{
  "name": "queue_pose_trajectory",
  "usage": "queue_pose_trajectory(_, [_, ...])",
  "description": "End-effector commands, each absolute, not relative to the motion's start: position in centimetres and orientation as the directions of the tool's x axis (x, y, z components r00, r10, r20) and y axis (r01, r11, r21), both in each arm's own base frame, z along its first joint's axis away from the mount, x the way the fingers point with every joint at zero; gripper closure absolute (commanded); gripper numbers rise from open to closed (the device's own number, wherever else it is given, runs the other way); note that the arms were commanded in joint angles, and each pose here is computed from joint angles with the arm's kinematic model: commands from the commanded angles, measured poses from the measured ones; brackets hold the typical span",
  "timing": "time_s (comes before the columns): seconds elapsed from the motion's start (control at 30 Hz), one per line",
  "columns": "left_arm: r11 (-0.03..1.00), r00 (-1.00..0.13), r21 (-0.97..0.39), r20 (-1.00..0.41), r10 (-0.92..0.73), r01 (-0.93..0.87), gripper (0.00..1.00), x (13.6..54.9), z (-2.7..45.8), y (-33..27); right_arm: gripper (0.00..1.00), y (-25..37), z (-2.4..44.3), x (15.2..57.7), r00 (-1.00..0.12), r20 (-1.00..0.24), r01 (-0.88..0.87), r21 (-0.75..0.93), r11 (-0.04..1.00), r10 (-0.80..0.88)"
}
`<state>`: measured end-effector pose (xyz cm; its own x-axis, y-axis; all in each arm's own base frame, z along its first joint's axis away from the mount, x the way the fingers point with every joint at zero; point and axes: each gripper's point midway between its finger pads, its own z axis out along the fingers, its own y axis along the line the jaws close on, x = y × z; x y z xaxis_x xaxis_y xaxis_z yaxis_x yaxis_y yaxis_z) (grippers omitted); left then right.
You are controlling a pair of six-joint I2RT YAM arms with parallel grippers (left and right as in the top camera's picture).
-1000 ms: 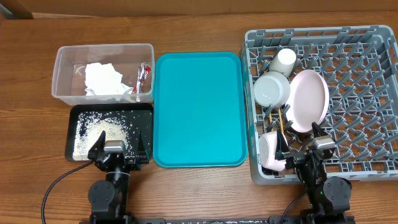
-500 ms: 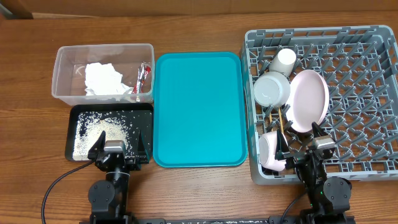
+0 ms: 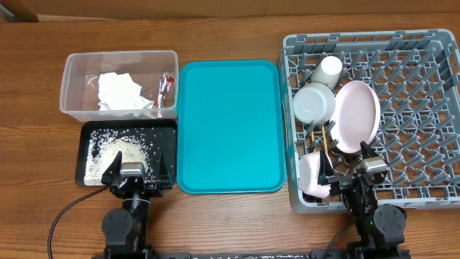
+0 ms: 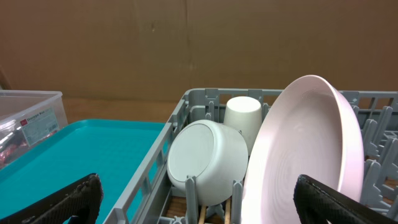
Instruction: Sort waste into correct bins and load items into the dishwasher
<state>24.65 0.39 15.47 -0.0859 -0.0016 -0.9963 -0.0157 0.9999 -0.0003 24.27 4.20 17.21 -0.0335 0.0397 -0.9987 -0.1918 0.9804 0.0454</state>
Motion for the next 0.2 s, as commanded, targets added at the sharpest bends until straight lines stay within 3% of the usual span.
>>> queue_pose_trajectory(0.0, [1.0,-0.077,-0.004,-0.997,-0.005,-0.004,0.0,24.61,15.58,0.21,0.0,4.26,17.06,24.27,-0.028,-0.999,-0.196,0.042,0.98,0.038])
queue_pose_trajectory(0.17, [1.0,-0.077,-0.004,-0.997,-0.005,-0.004,0.0,24.61,15.59,0.22,0.0,4.26,17.06,24.27,-0.028,-0.999,-0.196,0.042,0.98,0.038])
